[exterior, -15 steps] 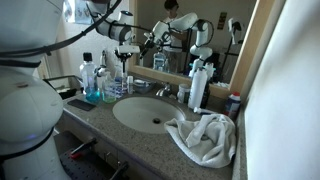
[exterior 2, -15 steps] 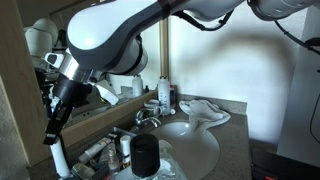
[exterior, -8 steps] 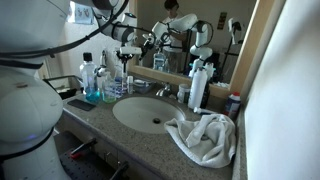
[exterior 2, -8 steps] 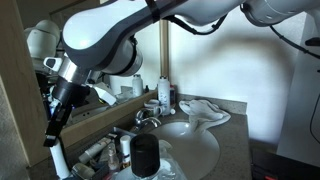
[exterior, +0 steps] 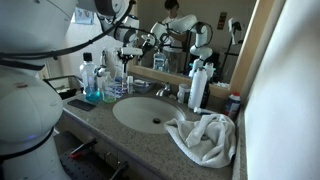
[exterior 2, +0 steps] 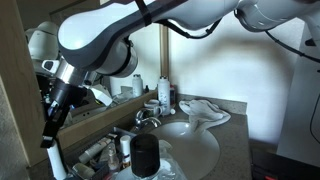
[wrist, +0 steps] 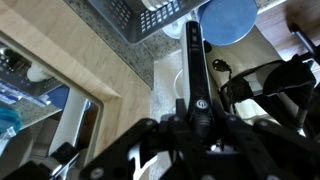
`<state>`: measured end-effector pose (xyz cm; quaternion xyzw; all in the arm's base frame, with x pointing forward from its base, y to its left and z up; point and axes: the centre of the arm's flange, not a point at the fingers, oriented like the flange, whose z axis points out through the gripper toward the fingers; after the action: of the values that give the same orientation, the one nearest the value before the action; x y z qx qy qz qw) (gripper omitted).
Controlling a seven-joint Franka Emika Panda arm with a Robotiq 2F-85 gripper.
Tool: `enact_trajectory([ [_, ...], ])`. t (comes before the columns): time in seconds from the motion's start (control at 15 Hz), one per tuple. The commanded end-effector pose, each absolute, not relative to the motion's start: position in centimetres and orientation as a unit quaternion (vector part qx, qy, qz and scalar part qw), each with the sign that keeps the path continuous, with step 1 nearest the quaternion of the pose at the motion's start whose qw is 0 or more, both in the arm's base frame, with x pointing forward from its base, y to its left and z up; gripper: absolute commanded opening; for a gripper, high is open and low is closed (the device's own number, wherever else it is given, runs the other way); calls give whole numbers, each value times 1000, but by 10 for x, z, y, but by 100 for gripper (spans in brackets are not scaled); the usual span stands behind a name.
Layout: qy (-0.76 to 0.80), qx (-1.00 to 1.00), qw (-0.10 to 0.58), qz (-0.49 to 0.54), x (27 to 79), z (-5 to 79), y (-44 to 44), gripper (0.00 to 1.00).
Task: Attach the electric toothbrush to its charging port
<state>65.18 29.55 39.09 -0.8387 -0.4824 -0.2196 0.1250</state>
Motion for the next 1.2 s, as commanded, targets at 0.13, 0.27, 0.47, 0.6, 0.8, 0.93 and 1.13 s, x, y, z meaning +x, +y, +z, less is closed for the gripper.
enact_trajectory([
  [0.13, -491, -832, 147, -214, 657, 385, 302, 13],
  [0.27, -492, -832, 150, -211, 654, 378, 309, 13],
  [0.47, -492, -831, 153, -208, 658, 378, 300, 13],
  [0.6, -489, -833, 151, -211, 660, 379, 295, 13],
  [0.8, -479, -836, 153, -221, 665, 388, 284, 13],
  [0.93, -474, -836, 158, -229, 667, 396, 277, 13],
  [1.13, -472, -832, 162, -240, 672, 402, 269, 13],
])
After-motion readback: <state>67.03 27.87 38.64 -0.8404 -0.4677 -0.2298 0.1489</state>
